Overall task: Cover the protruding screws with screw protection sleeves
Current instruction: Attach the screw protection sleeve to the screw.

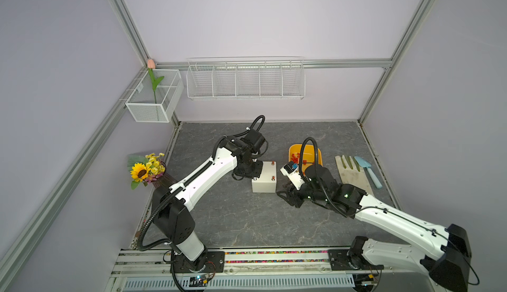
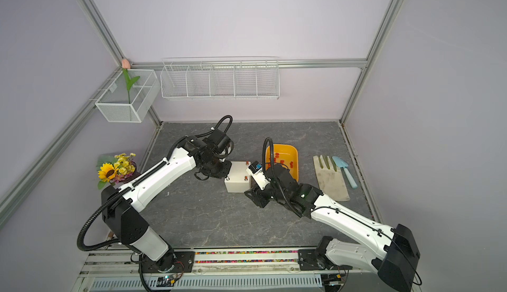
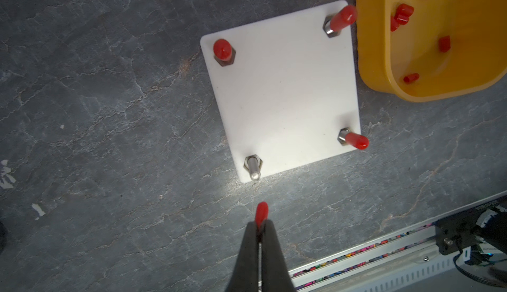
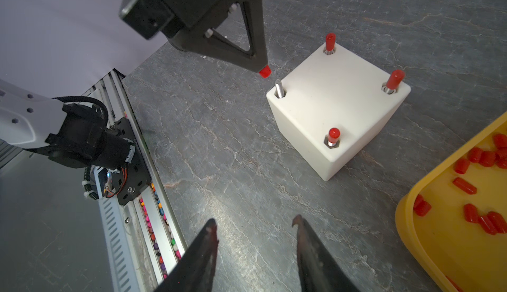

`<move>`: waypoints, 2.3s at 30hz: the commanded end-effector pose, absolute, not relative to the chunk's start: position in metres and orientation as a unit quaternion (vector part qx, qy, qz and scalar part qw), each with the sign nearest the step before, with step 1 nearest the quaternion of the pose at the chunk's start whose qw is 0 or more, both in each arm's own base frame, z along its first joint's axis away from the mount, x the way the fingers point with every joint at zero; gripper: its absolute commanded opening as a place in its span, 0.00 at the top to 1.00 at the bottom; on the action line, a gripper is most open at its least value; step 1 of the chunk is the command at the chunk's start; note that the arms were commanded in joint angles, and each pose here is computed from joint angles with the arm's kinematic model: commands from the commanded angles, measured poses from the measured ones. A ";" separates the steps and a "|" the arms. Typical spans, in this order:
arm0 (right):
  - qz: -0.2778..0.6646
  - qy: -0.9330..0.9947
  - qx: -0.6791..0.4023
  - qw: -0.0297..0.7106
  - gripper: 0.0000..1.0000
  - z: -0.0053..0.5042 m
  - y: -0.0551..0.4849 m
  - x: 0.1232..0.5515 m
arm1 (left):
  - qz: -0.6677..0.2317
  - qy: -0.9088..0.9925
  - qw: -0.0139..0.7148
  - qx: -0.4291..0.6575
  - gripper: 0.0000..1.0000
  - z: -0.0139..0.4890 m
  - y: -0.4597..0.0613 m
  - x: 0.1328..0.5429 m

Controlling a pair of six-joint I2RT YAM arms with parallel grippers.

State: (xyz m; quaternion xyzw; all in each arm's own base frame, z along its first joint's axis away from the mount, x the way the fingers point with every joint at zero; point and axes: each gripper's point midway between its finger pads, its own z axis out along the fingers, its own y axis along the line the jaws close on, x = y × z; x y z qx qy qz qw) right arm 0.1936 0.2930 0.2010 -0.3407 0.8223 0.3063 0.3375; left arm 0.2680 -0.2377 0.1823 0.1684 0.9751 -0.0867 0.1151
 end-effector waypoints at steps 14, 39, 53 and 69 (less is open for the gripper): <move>0.305 0.817 -0.342 0.350 0.52 0.197 0.295 0.193 | -0.068 0.977 0.094 0.179 0.98 0.177 -0.232 0.270; 0.301 0.817 -0.342 0.354 0.52 0.198 0.292 0.192 | -0.065 0.977 0.094 0.178 0.98 0.169 -0.237 0.278; 0.303 0.815 -0.340 0.357 0.52 0.201 0.291 0.191 | -0.063 0.978 0.092 0.179 0.98 0.167 -0.238 0.280; 0.305 0.813 -0.340 0.361 0.52 0.204 0.289 0.190 | -0.057 0.978 0.089 0.178 0.98 0.162 -0.240 0.284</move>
